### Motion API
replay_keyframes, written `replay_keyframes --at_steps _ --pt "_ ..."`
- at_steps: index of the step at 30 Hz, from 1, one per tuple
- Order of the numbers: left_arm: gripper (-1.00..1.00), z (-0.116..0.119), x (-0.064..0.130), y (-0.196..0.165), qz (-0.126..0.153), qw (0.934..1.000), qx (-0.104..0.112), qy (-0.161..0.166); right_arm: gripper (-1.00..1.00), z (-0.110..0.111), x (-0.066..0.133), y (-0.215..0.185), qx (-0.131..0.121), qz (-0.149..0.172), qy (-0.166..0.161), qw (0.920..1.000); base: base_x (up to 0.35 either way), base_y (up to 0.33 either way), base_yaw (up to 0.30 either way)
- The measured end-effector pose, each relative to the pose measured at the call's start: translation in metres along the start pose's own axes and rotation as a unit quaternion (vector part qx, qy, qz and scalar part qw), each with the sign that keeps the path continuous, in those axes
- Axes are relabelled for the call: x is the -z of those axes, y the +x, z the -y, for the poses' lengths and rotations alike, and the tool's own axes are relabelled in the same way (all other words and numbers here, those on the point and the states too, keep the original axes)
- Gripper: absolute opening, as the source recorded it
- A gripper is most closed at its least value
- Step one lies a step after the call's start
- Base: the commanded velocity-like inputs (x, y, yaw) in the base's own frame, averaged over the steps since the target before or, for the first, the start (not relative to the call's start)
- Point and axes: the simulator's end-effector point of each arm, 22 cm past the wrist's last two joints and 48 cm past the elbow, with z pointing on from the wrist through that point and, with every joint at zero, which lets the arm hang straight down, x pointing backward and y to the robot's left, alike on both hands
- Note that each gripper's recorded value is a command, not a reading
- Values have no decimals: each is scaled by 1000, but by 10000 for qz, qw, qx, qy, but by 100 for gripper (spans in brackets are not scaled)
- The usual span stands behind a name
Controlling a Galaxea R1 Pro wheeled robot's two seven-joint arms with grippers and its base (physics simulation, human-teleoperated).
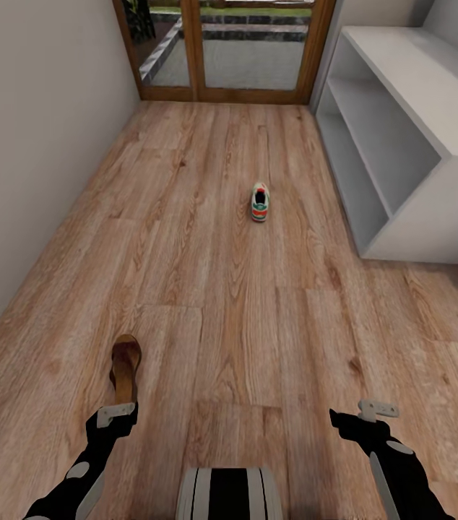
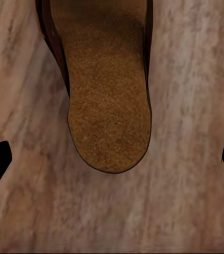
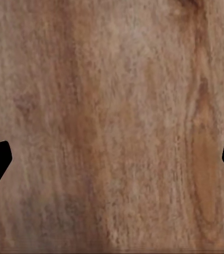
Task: Pick up the two gym shoes and the two sandals from the corridor floor and place them onto the hallstand (shoe rack) in the corridor, making sure they are on the rack and not on the floor. Arrange them so the two gym shoes are next to each other and the two sandals are next to each other.
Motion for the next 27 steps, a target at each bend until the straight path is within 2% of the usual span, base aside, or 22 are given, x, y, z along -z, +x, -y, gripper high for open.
replay_keyframes --at_steps 15,27 --pt "100 -2 -5 47 -409 9991 -59 -20 100 2 -21 38 65 -408 60 9991 0 0 0" --pt "100 -2 -6 52 -445 9990 -66 -22 100 3 -22 42 73 -450 69 9989 25 0 0"
